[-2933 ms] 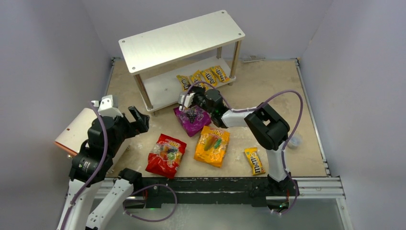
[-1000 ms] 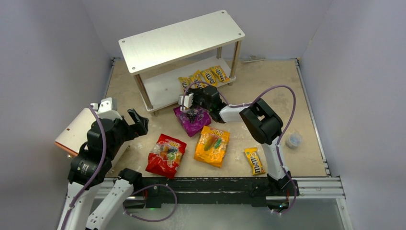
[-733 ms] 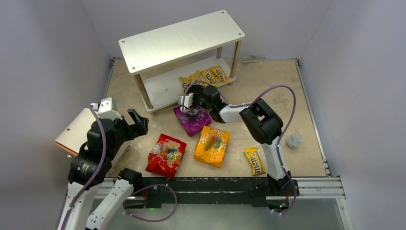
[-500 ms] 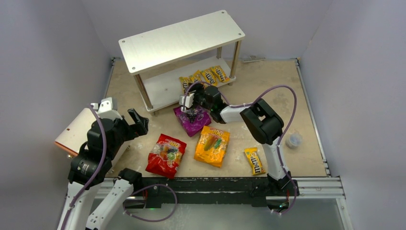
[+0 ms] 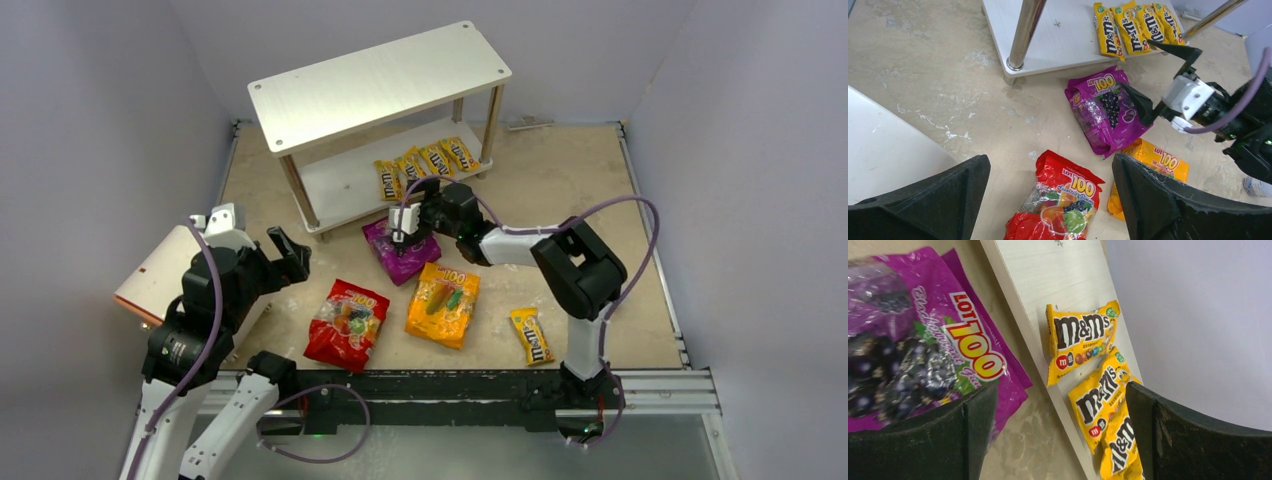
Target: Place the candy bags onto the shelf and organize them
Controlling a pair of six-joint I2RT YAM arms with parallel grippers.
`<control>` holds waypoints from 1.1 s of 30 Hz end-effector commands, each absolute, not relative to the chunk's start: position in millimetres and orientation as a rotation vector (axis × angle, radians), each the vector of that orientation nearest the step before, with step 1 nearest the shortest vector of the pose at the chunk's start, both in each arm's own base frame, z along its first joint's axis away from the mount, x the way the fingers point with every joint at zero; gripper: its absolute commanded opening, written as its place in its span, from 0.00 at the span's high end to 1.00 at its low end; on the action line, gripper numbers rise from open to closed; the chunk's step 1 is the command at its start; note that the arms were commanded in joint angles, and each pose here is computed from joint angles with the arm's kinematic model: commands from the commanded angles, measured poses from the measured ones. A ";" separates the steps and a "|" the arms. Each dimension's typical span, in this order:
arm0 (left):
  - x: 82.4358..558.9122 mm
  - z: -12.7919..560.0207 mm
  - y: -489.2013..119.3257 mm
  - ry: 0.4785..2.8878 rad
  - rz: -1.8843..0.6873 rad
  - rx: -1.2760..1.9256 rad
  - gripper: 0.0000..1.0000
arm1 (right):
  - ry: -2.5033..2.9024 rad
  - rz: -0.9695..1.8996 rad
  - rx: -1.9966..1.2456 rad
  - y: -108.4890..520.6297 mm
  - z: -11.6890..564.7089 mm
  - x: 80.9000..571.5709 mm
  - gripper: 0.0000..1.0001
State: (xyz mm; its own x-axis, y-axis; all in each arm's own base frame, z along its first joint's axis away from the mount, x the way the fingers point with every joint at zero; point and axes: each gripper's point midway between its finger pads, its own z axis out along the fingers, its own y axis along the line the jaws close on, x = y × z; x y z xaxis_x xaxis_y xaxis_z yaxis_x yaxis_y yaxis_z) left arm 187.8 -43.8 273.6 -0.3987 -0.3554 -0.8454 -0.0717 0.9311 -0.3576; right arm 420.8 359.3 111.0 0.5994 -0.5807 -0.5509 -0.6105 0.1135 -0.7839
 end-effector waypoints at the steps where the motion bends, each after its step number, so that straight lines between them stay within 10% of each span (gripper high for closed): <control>1: 191.6 286.9 -47.0 1.926 -0.349 -0.303 0.00 | 0.996 0.111 -1.413 354.6 159.8 401.2 0.01; 14: 196.8 285.3 -50.9 1.920 -0.360 -0.287 0.00 | 1.583 0.555 -0.422 300.5 205.7 387.6 0.01; 33: 207.3 277.3 -60.5 1.943 -0.384 -0.262 0.00 | 1.997 0.383 -0.364 326.9 116.7 429.3 0.01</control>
